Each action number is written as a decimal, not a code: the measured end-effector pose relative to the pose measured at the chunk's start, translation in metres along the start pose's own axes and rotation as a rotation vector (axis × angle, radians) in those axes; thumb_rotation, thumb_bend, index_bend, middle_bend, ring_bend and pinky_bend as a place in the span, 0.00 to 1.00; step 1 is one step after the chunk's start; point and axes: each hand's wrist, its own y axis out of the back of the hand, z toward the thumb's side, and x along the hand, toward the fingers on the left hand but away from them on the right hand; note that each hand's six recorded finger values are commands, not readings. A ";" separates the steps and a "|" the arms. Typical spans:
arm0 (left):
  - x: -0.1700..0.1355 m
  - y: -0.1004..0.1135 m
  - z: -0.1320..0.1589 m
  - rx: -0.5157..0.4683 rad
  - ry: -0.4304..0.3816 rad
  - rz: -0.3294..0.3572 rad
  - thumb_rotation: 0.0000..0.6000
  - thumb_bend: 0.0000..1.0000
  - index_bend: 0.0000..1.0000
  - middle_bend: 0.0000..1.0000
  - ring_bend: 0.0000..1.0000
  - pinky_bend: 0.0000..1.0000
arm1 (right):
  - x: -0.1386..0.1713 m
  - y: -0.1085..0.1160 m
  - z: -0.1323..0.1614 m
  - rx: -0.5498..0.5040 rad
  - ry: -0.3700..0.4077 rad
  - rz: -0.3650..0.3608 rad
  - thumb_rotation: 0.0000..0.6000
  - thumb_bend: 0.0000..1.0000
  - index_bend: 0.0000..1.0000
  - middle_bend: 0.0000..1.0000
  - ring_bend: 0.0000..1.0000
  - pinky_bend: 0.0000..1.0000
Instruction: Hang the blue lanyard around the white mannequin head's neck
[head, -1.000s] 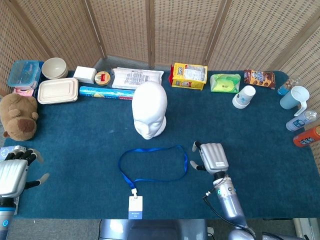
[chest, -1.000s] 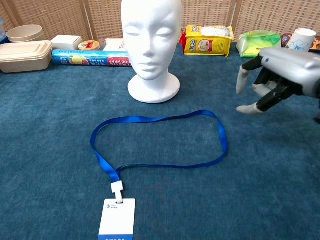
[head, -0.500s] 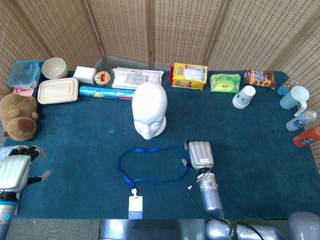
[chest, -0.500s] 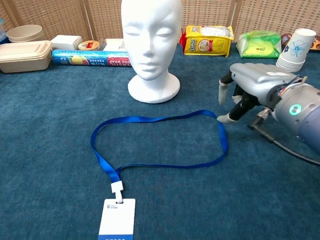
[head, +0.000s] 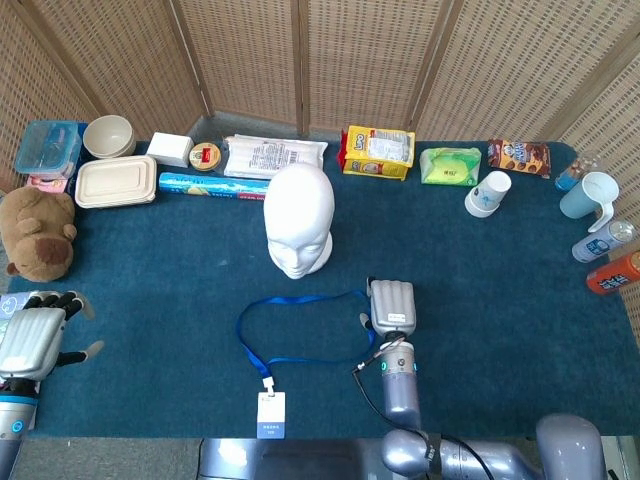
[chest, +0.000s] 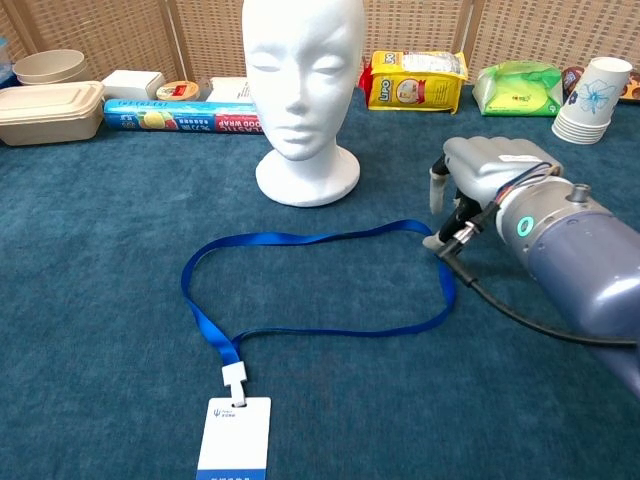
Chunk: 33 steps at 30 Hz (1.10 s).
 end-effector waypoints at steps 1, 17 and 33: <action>0.000 0.000 -0.001 -0.002 0.001 -0.001 0.93 0.16 0.49 0.38 0.35 0.24 | -0.001 -0.002 0.001 0.002 -0.010 0.008 0.87 0.26 0.44 0.90 1.00 1.00; 0.002 -0.006 -0.011 0.014 0.034 0.000 0.92 0.16 0.49 0.38 0.35 0.24 | -0.015 -0.012 0.010 0.036 -0.071 0.037 0.86 0.26 0.43 0.90 1.00 1.00; 0.007 -0.009 -0.008 0.009 0.024 -0.005 0.93 0.16 0.49 0.38 0.35 0.24 | -0.025 -0.019 -0.007 0.089 -0.140 0.036 0.87 0.32 0.45 0.91 1.00 1.00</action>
